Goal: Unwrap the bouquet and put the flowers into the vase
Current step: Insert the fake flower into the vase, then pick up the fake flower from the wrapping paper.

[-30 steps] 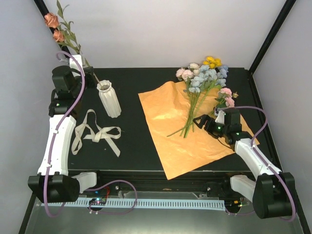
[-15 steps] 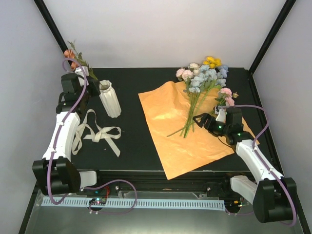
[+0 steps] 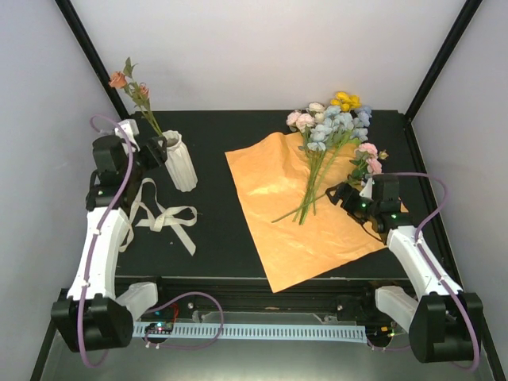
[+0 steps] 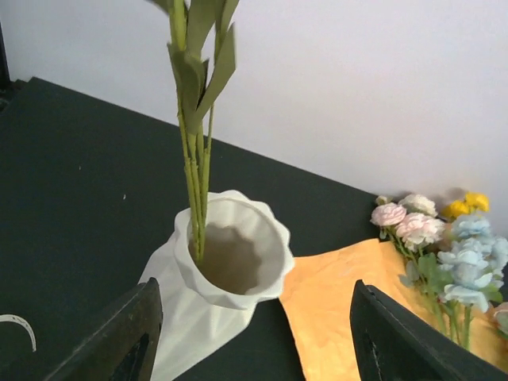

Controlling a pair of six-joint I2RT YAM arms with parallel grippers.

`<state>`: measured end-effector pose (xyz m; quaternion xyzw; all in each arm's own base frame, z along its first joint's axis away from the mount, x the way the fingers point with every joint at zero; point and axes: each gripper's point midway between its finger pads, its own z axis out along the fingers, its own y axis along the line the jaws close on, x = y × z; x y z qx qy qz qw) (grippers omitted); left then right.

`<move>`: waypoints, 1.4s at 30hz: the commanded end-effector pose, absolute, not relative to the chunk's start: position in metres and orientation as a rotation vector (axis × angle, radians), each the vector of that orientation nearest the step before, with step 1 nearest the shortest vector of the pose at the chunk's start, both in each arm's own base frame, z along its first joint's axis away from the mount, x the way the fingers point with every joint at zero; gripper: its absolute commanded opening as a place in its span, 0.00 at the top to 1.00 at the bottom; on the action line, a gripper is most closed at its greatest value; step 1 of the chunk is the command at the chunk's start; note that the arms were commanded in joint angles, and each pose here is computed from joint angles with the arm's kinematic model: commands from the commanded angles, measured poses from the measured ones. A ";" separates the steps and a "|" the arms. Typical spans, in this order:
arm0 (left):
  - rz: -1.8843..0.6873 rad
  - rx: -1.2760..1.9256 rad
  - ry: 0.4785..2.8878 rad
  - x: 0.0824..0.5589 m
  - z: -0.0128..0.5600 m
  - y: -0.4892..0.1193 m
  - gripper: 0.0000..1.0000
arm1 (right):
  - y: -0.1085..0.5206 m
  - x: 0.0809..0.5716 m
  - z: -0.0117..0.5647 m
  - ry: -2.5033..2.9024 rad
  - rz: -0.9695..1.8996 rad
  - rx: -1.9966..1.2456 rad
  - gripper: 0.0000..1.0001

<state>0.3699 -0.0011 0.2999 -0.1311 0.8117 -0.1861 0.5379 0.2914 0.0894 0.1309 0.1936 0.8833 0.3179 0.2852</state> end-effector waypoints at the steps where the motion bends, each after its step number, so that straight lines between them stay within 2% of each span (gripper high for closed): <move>1: -0.466 -0.273 1.913 0.349 0.315 -0.010 0.31 | 0.089 0.305 0.149 2.287 0.879 0.518 0.06; 4: -0.465 -0.190 1.915 0.335 0.322 -0.024 0.23 | 0.089 0.311 0.141 2.299 0.892 0.566 0.13; 5: -0.465 -0.158 1.923 0.331 0.323 -0.030 0.19 | 0.089 0.313 0.136 2.306 0.895 0.585 0.17; 7: -0.475 -0.088 1.941 0.325 0.327 -0.045 0.03 | 0.090 0.318 0.127 2.318 0.906 0.627 0.24; 8: -0.485 -0.053 1.948 0.321 0.328 -0.053 0.01 | 0.091 0.321 0.123 2.321 0.915 0.642 0.28; 12: -0.583 0.119 1.942 0.300 0.333 -0.090 0.01 | 0.091 0.335 0.114 2.315 0.939 0.710 0.44; 17: -0.803 0.386 1.883 0.269 0.328 -0.143 0.01 | 0.086 0.353 0.104 2.289 0.918 0.795 0.52; 22: -0.951 0.505 1.865 0.249 0.307 -0.172 0.01 | 0.082 0.365 0.086 2.293 0.887 0.857 0.56; 30: -0.993 0.624 1.887 0.235 0.265 -0.192 0.01 | 0.077 0.382 0.068 2.298 0.845 0.904 0.59; 38: -1.026 0.640 1.892 0.234 0.267 -0.196 0.01 | 0.078 0.400 0.047 2.324 0.842 0.942 0.60; 42: -1.026 0.637 1.889 0.232 0.267 -0.195 0.01 | 0.077 0.405 0.038 2.332 0.826 0.958 0.67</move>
